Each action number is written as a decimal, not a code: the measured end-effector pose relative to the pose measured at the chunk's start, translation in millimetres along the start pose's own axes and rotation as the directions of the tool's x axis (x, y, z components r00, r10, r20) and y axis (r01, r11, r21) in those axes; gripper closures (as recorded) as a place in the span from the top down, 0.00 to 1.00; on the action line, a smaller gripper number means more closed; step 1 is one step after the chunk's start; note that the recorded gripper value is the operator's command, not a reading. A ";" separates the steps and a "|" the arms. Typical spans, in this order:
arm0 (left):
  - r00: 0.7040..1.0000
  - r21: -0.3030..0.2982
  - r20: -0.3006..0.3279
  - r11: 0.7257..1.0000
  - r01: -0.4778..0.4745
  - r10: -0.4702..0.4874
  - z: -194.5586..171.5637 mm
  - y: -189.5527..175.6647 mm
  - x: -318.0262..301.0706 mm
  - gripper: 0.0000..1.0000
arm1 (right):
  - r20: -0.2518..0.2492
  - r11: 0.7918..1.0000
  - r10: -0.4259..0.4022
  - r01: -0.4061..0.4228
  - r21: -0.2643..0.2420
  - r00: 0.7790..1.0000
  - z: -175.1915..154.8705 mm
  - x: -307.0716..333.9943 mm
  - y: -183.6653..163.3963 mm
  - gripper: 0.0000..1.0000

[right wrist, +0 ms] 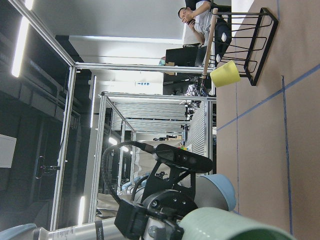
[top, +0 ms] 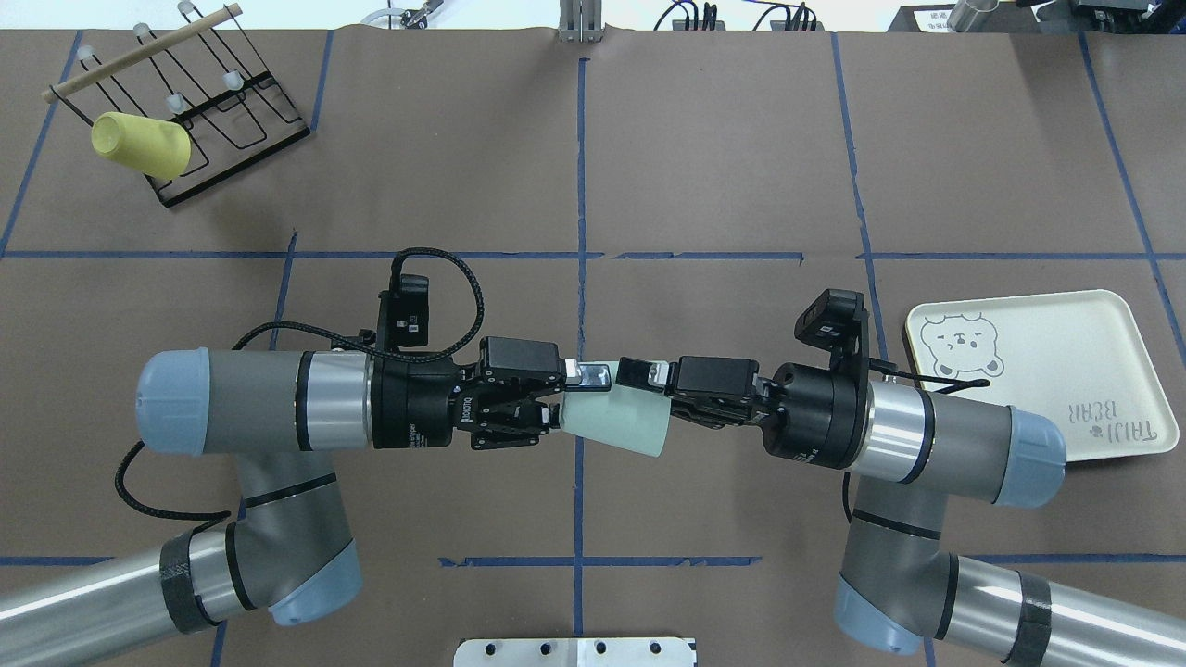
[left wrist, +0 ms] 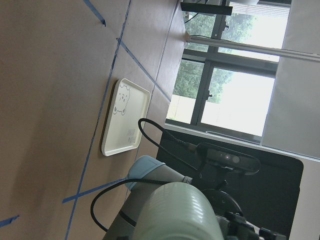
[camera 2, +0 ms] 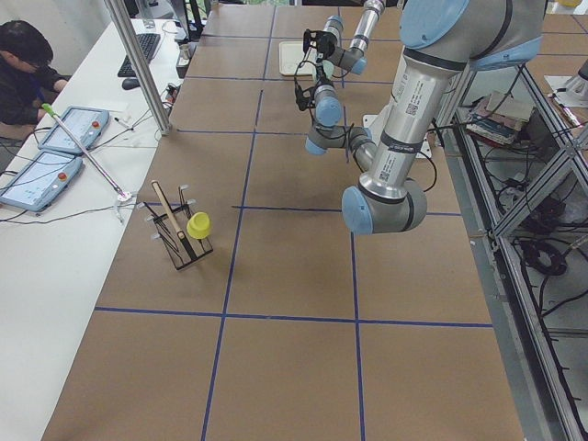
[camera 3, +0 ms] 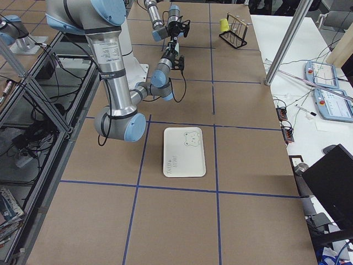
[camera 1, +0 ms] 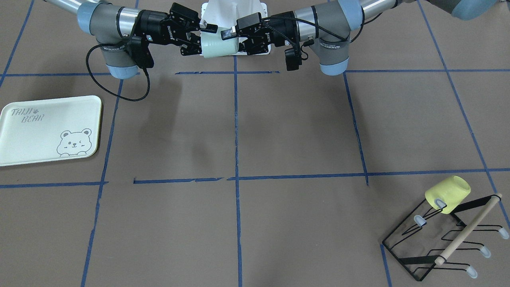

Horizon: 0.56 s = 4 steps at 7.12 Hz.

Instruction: Left arm grabs green cup and hands to right arm on tray

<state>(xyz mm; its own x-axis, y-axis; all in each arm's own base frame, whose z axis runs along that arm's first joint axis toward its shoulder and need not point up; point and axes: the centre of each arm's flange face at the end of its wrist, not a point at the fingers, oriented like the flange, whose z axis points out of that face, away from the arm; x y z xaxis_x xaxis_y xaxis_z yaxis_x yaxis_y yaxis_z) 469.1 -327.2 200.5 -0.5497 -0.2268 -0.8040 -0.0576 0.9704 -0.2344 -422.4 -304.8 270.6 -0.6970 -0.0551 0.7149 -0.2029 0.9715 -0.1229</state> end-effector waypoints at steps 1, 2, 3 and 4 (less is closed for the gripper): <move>1.000 0.000 0.000 1.000 0.001 -0.001 0.0 -0.1 0.0 1.00 | -0.003 1.000 0.001 -0.001 0.000 1.000 0.1 0.8 0.2 0.00; 1.000 0.005 0.004 1.000 0.007 -0.007 -1.5 -2.3 -0.5 1.00 | -0.002 1.000 0.000 0.000 0.001 1.000 0.1 0.4 -0.1 0.00; 1.000 0.021 0.000 1.000 0.011 -0.011 -6.2 -10.8 5.1 1.00 | -0.003 1.000 -0.001 0.001 0.001 1.000 -0.5 0.8 -0.2 0.00; 1.000 0.057 -0.002 0.998 0.017 -0.017 -15.5 -29.0 14.3 1.00 | -0.003 1.000 -0.001 0.001 0.001 1.000 -1.3 0.7 -0.3 0.00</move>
<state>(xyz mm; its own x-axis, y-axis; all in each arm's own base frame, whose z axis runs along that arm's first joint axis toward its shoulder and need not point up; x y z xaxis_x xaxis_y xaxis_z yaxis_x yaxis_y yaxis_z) 450.0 -357.3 204.3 -0.5502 -0.2426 -0.7990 -0.0189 0.9602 -0.2786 -422.0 -304.8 272.0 -0.6944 -0.0555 0.7175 -0.2043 0.9712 -0.1226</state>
